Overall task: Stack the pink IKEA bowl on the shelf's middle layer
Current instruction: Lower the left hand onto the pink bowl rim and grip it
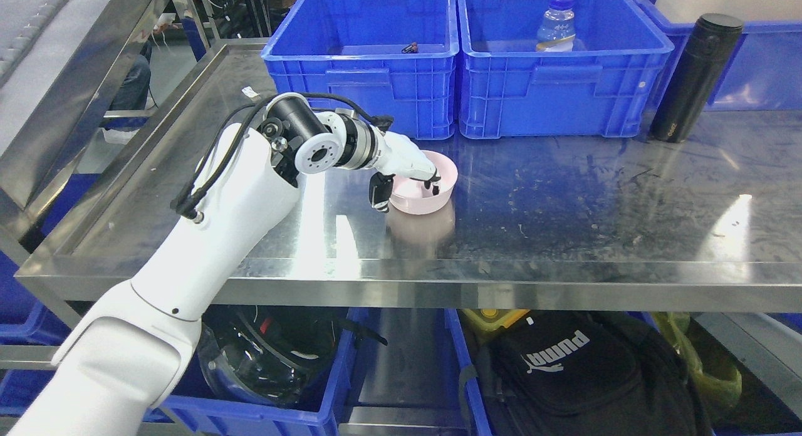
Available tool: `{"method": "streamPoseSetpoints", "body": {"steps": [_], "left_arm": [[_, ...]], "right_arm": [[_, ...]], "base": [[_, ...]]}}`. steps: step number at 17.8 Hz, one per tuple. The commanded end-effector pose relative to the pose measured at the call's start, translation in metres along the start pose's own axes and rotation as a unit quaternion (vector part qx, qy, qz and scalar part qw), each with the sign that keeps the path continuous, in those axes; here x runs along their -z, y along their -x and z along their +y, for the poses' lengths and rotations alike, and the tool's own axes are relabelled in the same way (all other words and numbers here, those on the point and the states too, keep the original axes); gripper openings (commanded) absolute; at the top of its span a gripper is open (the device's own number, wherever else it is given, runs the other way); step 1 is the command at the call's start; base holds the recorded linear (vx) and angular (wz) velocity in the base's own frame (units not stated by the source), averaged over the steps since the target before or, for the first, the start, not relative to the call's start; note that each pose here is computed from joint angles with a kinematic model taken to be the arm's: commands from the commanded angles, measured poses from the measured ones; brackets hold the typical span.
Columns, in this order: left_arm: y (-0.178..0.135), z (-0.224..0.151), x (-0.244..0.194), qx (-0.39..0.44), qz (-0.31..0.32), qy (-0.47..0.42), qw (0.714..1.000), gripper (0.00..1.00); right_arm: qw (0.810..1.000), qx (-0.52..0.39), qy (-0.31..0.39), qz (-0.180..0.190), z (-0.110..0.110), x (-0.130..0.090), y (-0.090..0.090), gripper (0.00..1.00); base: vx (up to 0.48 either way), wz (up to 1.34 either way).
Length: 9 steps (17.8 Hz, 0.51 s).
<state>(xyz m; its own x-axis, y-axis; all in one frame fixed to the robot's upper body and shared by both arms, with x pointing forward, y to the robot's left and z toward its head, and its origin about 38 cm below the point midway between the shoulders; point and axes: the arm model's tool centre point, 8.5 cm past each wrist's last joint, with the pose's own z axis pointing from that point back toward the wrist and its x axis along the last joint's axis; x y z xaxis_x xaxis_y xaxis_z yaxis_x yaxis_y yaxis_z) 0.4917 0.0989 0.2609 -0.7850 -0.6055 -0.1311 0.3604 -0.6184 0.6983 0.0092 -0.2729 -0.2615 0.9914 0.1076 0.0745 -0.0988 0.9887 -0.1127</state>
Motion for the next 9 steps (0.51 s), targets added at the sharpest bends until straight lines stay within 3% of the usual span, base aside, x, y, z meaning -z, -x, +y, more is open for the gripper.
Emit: {"method": "streamPoseSetpoints", "body": {"steps": [1, 5, 9], "left_arm": [[-0.013, 0.001, 0.029, -0.019, -0.032, 0.017, 0.999, 0.64], [-0.007, 0.004, 0.023, -0.024, -0.033, 0.008, 0.999, 0.44], [0.0, -0.005, 0.017, -0.026, -0.048, 0.0, 0.998, 0.07]], "right_arm": [[1.0, -0.001, 0.008, 0.003, -0.01, 0.0, 0.009, 1.0], [1.0, -0.001, 0.008, 0.003, -0.01, 0.0, 0.009, 1.0], [1.0, -0.001, 0.008, 0.003, -0.01, 0.0, 0.009, 1.0]], "base": [[0.0, 0.0], [0.0, 0.0], [0.001, 0.02]]}}
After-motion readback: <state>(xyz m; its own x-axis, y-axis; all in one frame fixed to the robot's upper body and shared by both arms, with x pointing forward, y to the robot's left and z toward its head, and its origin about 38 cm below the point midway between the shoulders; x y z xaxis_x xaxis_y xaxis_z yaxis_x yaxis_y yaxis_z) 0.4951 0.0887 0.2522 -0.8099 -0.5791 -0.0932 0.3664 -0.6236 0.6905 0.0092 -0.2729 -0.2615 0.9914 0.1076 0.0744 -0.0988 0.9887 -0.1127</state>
